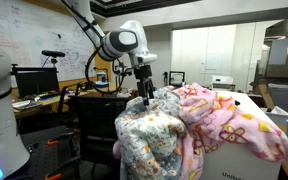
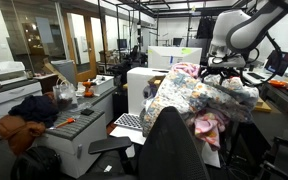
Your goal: Pile the blue blanket on top of the pink blanket
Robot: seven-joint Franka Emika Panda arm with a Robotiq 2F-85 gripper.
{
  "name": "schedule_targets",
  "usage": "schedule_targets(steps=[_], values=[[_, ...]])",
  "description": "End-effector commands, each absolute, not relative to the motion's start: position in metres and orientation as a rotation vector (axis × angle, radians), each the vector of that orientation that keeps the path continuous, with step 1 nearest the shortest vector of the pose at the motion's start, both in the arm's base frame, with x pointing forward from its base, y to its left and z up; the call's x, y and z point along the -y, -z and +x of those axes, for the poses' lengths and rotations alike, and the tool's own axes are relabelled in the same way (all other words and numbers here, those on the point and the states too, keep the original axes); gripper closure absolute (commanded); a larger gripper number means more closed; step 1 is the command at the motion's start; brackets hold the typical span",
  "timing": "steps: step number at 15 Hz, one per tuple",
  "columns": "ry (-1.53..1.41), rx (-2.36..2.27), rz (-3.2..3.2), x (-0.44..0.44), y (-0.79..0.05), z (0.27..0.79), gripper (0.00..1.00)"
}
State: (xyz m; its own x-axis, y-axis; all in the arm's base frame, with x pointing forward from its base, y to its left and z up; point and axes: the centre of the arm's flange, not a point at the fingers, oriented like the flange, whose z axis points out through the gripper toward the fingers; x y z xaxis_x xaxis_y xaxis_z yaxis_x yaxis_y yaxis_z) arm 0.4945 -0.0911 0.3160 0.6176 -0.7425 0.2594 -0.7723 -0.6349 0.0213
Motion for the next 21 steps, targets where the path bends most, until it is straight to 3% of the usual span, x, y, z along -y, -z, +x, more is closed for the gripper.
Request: schedule_targets(steps=[1, 9, 21], values=[[-0.426, 1.203, 2.647, 0.071, -0.390, 0.465, 0.00], [-0.420, 0.876, 2.734, 0.021, -0.497, 0.431, 0.00], [-0.148, 0.032, 2.975, -0.018, -0.548, 0.397, 0.00]])
